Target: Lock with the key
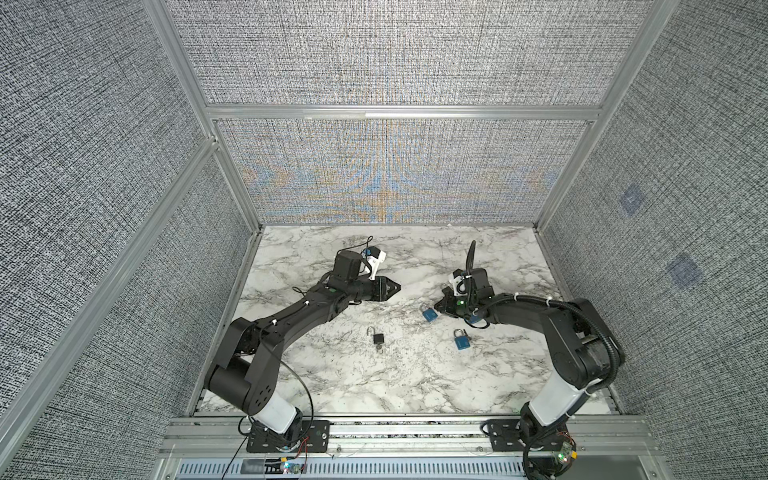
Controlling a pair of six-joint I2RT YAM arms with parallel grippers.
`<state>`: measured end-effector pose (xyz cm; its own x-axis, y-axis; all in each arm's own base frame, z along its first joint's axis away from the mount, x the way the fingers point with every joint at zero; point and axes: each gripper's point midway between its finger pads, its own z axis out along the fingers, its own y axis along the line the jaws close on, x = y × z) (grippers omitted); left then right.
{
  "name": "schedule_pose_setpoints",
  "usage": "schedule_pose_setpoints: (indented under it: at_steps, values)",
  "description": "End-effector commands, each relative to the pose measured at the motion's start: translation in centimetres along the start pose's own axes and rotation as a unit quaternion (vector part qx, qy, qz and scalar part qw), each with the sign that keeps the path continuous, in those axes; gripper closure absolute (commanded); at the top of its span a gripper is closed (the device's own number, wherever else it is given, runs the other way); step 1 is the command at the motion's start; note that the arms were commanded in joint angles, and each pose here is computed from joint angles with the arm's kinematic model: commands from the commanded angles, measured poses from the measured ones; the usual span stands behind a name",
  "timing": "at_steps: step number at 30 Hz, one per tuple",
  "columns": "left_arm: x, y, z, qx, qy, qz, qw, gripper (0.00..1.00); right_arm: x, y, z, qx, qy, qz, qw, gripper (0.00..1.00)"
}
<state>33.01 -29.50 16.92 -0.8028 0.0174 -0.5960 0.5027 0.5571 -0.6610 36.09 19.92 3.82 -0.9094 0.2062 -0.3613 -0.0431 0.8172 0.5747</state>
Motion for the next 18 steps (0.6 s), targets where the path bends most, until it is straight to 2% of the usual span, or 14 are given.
schedule_pose_setpoints:
  at_steps: [1,11,18]
  values:
    - [-0.87,-0.53,-0.64,0.004,-0.022,0.018,1.0,0.71,0.3,-0.73,0.23,0.02,0.005,-0.003,1.0,0.95]
    - [-0.28,-0.36,-0.37,0.015,-0.016,0.012,1.0,0.7,0.78,-1.21,0.5,0.029,0.013,-0.004,0.999,0.9]
    - [-0.22,-0.38,-0.39,0.016,-0.016,0.015,1.0,0.7,0.66,-1.19,0.47,0.032,0.015,-0.008,0.999,0.82]
